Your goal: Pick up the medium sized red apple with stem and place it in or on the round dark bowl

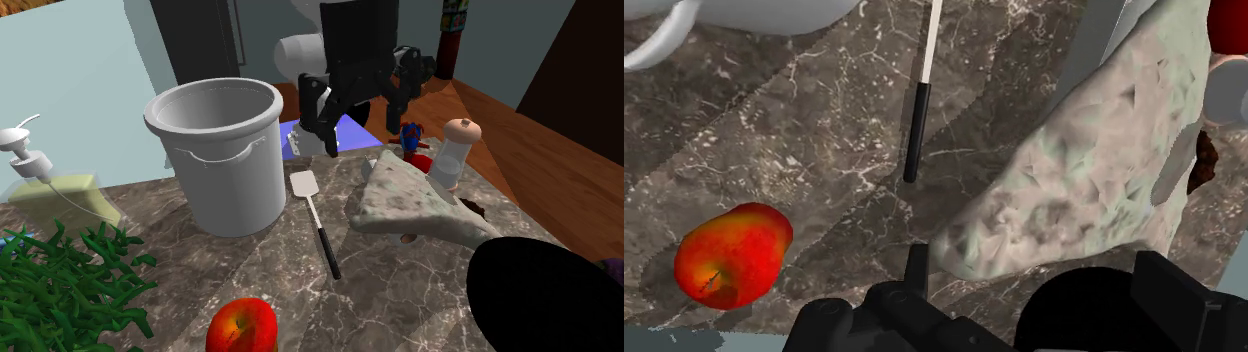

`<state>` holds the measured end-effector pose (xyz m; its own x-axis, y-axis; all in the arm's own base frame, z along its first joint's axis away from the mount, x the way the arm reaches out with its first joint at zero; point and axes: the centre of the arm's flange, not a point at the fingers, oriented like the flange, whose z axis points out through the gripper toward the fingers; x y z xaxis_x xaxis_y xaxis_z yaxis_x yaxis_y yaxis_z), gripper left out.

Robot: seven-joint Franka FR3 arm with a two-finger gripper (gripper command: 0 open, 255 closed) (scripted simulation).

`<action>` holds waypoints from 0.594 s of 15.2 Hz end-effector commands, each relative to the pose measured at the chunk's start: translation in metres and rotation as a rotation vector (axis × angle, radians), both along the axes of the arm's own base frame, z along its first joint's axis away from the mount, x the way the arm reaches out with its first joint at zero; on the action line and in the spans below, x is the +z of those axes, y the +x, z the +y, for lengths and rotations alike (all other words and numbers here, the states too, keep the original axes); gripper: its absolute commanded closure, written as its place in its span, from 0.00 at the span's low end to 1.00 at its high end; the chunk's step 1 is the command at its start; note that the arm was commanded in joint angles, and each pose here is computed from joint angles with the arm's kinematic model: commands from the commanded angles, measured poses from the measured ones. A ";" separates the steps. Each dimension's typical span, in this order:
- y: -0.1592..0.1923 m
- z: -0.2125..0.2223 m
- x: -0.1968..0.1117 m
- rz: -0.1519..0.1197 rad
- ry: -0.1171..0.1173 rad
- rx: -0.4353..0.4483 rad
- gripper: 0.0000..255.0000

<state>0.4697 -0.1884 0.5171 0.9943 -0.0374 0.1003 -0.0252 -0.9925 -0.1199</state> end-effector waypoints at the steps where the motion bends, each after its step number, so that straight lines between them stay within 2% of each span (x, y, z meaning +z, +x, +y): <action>1: 0.015 -0.021 -0.012 0.002 0.003 -0.016 0.00; 9: 0.061 -0.107 -0.056 0.010 0.019 -0.079 0.00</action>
<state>0.5248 -0.2859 0.4679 0.9899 -0.1096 0.0899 -0.0967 -0.9859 -0.1369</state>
